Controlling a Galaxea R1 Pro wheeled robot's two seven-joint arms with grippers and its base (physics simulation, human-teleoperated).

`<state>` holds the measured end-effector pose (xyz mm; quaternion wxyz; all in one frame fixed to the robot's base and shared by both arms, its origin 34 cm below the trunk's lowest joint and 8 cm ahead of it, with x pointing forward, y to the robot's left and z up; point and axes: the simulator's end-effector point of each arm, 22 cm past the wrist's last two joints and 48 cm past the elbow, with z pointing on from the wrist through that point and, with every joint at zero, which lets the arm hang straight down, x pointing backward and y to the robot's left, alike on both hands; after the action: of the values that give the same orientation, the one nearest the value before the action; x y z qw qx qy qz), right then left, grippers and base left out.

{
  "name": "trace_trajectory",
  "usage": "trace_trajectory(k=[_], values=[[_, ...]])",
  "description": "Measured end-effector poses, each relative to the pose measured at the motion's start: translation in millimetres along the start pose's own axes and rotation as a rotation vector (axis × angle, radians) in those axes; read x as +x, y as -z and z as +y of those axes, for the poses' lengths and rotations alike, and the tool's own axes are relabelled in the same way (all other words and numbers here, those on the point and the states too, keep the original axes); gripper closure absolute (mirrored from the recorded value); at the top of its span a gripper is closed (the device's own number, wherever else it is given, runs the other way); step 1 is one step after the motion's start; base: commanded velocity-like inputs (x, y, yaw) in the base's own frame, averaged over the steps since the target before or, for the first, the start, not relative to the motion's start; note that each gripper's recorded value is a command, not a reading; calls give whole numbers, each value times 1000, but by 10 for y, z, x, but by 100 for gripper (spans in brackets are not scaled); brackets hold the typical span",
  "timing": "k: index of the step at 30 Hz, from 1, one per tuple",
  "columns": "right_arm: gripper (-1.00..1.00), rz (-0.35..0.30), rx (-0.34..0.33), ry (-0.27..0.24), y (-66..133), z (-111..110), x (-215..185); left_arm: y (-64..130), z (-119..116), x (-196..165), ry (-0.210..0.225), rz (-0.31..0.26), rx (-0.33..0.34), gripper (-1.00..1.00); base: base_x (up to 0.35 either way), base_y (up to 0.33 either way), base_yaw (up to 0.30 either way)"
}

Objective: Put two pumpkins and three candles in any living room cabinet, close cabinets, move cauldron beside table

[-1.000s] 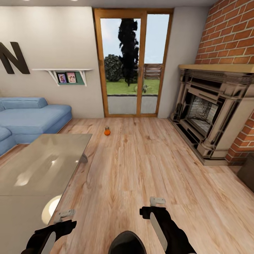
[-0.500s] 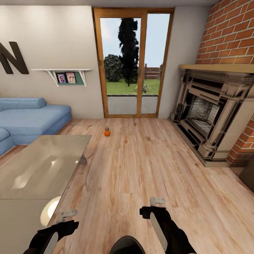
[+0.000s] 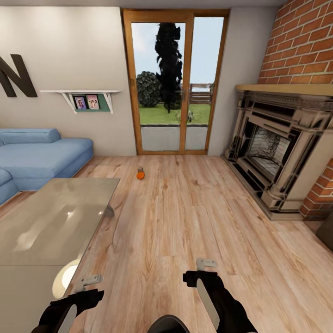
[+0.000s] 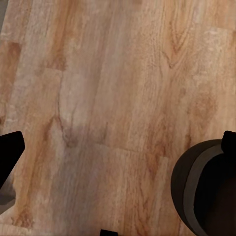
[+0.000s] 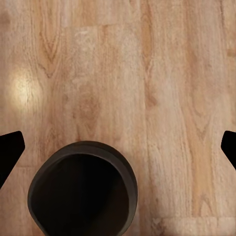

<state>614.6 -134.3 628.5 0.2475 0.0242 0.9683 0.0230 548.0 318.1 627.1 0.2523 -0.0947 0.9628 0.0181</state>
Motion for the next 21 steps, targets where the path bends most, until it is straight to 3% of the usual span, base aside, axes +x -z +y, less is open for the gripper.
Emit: trace_trajectory(k=[8,14,21], values=[[-100,6,-1,-6,43,-20,-40,10,-187,73,14,29,34,-100,0,0,0],[-100,6,-1,-3,47,-16,-44,7,-471,181,5,53,82,-100,-62,0,0],[-100,6,-1,-2,45,-16,-42,1,-534,223,3,62,91,-100,-96,0,0]])
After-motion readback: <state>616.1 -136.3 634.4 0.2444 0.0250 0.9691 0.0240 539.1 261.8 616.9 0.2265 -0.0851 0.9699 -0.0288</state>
